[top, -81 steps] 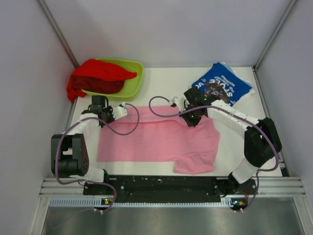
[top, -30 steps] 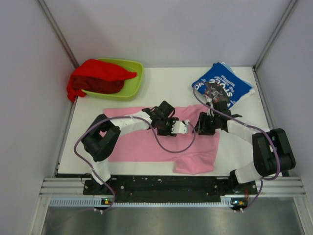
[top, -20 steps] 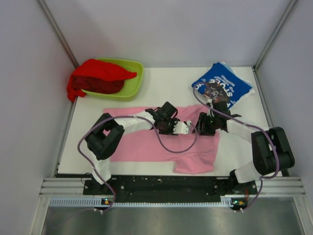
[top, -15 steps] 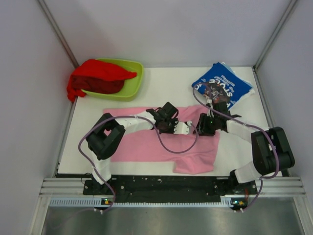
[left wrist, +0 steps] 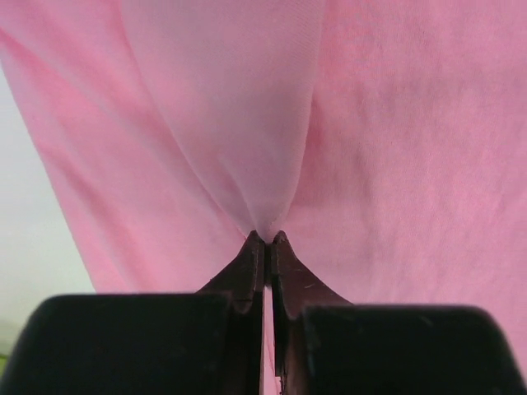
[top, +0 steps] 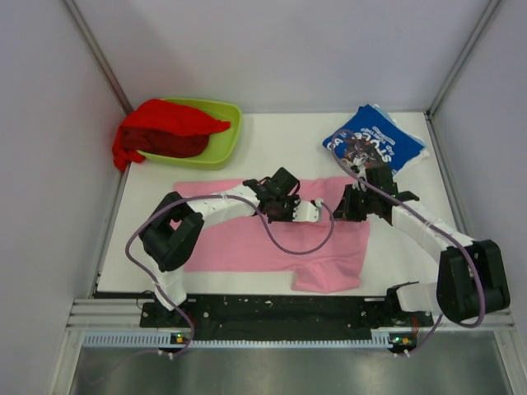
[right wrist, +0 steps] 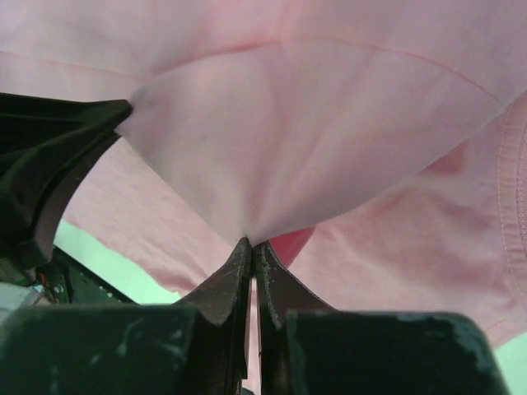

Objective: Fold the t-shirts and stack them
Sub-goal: Fold the flattened tshirt in 1/3 of the way, then grap the side of the flattened tshirt closest away from the robot with both arms, then fold the other side of the tshirt into a rectangle, then rotate the tshirt 60 degrees

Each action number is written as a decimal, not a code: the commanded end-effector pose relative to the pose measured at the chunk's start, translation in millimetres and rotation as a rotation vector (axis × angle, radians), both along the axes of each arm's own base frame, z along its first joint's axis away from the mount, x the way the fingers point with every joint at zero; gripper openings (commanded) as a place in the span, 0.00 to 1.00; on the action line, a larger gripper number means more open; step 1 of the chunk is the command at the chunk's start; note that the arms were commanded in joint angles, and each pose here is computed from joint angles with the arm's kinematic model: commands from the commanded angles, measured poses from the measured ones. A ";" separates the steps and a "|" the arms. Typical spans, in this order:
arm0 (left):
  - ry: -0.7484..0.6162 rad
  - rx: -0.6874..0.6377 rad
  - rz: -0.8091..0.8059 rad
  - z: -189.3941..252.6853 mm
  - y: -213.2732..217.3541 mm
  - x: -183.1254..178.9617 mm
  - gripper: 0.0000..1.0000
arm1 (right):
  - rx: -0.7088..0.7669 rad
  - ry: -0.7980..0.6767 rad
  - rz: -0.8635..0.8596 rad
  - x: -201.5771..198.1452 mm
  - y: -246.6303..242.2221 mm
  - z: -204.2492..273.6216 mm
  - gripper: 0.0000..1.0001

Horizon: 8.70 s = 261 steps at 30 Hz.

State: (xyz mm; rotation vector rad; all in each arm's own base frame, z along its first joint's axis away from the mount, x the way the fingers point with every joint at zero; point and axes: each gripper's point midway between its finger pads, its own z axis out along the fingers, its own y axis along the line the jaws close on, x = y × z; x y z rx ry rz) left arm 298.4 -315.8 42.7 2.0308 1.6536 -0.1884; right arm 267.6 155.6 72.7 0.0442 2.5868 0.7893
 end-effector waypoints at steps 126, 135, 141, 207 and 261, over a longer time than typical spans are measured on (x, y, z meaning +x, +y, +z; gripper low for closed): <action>-0.189 0.199 0.828 59.7 328.4 -9.9 0.00 | -0.769 -0.890 1.278 -22.6 7.9 79.5 0.00; -0.164 0.252 0.865 41.5 333.7 22.4 0.00 | -0.768 -0.885 1.173 54.2 -5.2 71.0 0.00; -0.137 0.260 0.931 32.1 345.9 29.6 0.00 | -0.775 -0.793 1.179 78.1 -15.9 46.4 0.00; 0.116 -0.071 1.143 39.6 321.1 23.9 0.53 | -0.653 -0.312 0.548 109.4 58.7 1.9 0.00; 0.323 -0.431 0.589 22.8 -78.4 104.4 0.00 | -0.357 -0.275 0.032 132.1 -37.2 17.4 0.00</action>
